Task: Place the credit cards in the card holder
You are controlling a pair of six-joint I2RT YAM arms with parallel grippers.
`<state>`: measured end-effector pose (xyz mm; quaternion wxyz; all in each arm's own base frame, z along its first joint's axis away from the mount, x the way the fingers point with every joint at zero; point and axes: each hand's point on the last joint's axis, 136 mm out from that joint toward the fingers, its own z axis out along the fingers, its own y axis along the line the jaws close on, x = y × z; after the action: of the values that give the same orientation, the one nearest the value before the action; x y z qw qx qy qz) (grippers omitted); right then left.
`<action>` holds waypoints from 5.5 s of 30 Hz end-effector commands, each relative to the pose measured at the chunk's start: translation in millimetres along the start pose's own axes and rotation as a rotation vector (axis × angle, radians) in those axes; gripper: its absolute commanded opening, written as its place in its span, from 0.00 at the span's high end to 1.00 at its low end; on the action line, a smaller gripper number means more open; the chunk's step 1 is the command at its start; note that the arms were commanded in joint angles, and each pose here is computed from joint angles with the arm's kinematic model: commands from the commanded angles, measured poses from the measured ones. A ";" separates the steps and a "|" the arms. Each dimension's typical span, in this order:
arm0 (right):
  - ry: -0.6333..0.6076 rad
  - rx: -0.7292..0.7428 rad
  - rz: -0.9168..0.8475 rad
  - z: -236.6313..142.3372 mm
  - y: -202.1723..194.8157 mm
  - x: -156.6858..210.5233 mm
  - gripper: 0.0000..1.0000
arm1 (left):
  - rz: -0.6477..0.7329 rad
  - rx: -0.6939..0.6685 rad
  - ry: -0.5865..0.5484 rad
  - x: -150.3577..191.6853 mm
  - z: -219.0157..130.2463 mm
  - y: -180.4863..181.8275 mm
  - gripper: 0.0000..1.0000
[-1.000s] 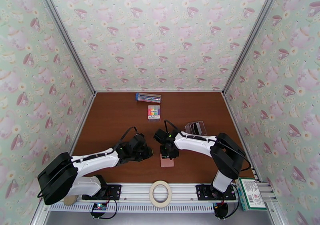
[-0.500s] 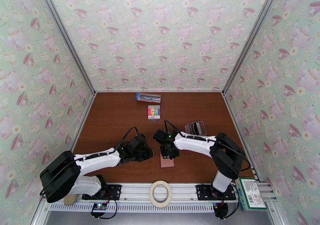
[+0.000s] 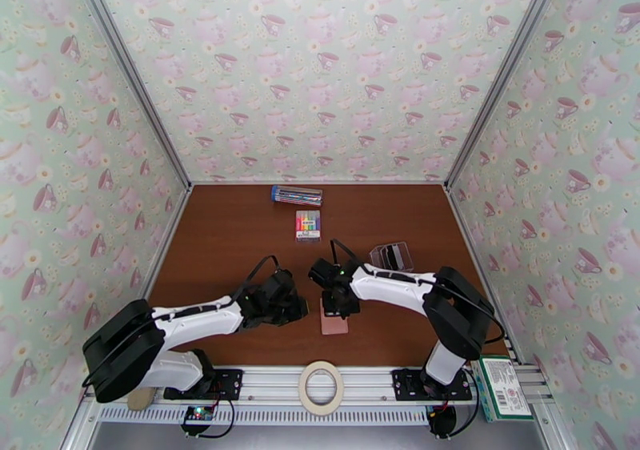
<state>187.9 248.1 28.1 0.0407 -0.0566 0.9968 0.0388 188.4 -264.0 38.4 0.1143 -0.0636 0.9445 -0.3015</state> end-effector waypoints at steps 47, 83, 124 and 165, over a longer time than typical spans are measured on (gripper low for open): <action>-0.138 -0.634 -0.050 -148.1 33.4 0.2 1.00 | 0.003 -0.026 -0.112 -16.5 -40.4 10.5 0.65; -0.052 -0.661 -0.240 -85.6 100.0 -10.4 1.00 | -0.021 -0.072 -0.136 -17.6 -42.1 25.6 0.66; -0.176 -0.778 -0.191 -164.1 25.7 -5.9 1.00 | 0.017 -0.041 -0.092 -11.4 -28.9 9.2 0.68; -0.268 -0.735 -0.241 -139.9 38.8 -13.5 1.00 | -0.006 -0.074 -0.125 -14.7 -37.2 20.0 0.69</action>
<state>191.2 283.0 209.6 0.1909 -0.1900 0.8648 0.4237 187.9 -226.1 56.4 0.1615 -0.0811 0.9472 -0.2648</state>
